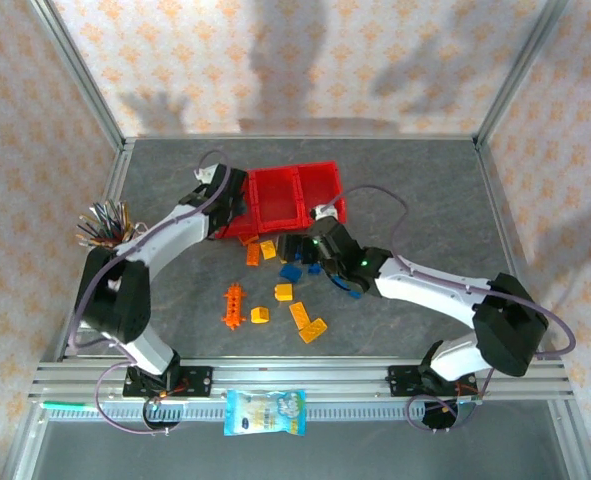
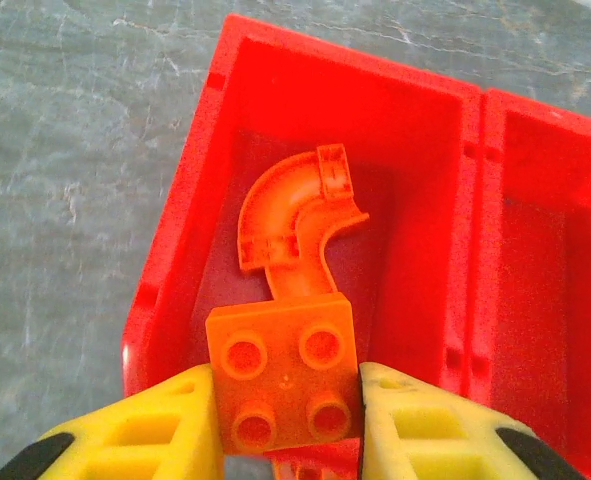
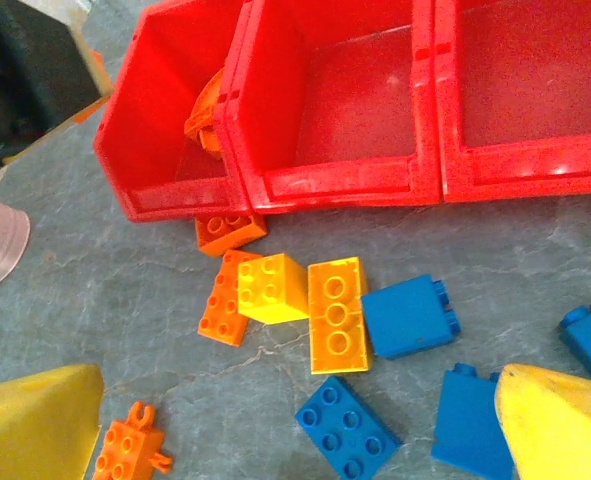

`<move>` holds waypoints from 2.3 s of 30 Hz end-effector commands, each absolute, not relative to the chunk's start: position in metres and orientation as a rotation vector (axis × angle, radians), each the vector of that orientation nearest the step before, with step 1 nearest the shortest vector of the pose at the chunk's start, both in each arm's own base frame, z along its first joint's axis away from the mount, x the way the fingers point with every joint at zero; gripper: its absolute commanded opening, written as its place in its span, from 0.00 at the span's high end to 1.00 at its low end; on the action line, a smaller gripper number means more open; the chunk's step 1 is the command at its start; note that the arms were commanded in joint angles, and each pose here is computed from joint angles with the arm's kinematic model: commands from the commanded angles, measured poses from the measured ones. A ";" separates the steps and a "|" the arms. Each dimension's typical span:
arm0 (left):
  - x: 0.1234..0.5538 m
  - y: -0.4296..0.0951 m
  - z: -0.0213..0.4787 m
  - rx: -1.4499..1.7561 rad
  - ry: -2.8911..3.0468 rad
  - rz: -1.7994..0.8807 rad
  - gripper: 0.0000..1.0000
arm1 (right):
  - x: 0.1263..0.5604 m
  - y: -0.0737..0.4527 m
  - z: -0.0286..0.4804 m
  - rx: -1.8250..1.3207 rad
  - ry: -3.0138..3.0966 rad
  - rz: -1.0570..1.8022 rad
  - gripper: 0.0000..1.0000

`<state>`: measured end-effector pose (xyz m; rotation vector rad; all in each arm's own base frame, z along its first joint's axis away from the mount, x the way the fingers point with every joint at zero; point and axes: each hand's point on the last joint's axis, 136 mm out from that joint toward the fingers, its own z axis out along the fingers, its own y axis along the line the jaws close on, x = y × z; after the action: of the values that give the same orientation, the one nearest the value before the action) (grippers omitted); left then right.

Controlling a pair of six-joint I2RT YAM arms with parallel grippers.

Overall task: Sort the legos into containers by color
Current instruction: Place the lego in the container, then pick up the lego from the middle-left of the table.

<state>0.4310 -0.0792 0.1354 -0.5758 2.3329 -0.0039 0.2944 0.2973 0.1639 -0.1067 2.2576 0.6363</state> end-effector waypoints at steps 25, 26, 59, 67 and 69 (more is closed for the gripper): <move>0.428 -0.089 0.175 -0.401 2.321 -0.092 0.41 | 0.286 0.291 0.202 -0.201 2.217 0.624 0.00; 0.421 -0.090 0.176 -0.395 2.326 -0.101 0.39 | 0.284 0.292 0.199 -0.207 2.223 0.626 0.00; 0.210 -0.126 0.047 -0.393 2.722 -0.202 0.24 | 0.219 0.313 0.110 -0.307 2.404 0.705 0.00; 0.201 -0.120 0.025 -0.334 2.788 -0.044 0.29 | 0.220 0.312 0.106 -0.304 2.412 0.686 0.00; 0.200 -0.121 0.023 -0.335 2.790 -0.061 0.32 | 0.220 0.313 0.105 -0.305 2.415 0.690 0.00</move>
<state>0.2020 -0.1242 0.0269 -0.3400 2.7971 -0.0856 0.2164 0.3111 0.1053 -0.3297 2.4235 0.6984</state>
